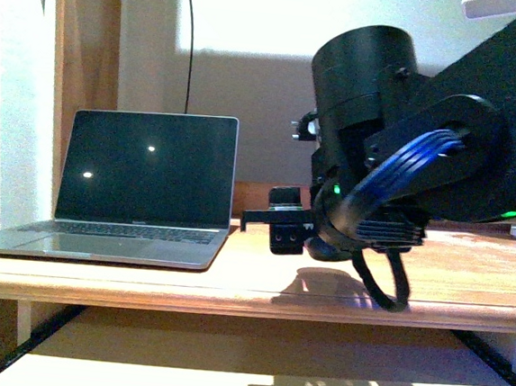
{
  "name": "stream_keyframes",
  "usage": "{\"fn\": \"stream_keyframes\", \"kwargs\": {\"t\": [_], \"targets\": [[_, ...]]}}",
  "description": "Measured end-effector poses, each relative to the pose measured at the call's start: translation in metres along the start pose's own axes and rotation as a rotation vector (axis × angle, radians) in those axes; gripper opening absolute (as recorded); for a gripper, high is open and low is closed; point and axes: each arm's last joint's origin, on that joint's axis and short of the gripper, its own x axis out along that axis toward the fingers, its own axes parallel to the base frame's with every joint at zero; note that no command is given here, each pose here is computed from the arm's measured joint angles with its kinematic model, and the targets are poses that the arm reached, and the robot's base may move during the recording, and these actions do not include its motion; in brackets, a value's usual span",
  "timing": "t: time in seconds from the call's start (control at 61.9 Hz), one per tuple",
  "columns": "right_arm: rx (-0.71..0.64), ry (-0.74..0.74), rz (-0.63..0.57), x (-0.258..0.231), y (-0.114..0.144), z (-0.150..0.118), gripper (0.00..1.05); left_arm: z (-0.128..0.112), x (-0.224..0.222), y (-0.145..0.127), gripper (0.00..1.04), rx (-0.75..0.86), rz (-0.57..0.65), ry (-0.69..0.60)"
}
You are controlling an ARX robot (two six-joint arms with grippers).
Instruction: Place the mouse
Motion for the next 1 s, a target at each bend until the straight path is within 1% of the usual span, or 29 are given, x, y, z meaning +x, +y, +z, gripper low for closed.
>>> {"fn": "stream_keyframes", "kwargs": {"t": [0.21,0.42,0.566,0.582,0.598,0.76,0.808,0.841,0.922,1.002], "targets": [[-0.057,-0.010,-0.048,0.020,0.017,0.002,0.57,0.000,0.000,0.000,0.97,0.000,0.000,0.000],[-0.109,0.029,-0.053,0.039,0.030,-0.011,0.57,0.000,0.000,0.000,0.97,0.000,0.000,0.000],[-0.114,0.045,-0.043,0.042,0.032,-0.013,0.57,0.000,0.000,0.000,0.97,0.000,0.000,0.000],[-0.114,0.046,-0.042,0.043,0.032,-0.013,0.58,0.000,0.000,0.000,0.97,0.000,0.000,0.000],[-0.113,0.048,-0.041,0.043,0.033,-0.013,0.62,0.000,0.000,0.000,0.97,0.000,0.000,0.000],[-0.073,0.039,-0.003,0.043,0.033,-0.012,0.86,0.000,0.000,0.000,0.97,0.000,0.000,0.000],[-0.049,0.028,0.031,0.040,0.031,-0.010,0.97,0.000,0.000,0.000,0.97,0.000,0.000,0.000],[-0.039,0.018,0.046,0.038,0.028,-0.009,0.99,0.000,0.000,0.000,0.97,0.000,0.000,0.000],[-0.006,-0.014,0.103,0.029,0.018,-0.003,0.97,0.000,0.000,0.000,0.97,0.000,0.000,0.000],[0.040,-0.064,0.174,0.016,0.002,0.007,0.97,0.000,0.000,0.000,0.97,0.000,0.000,0.000]]}}
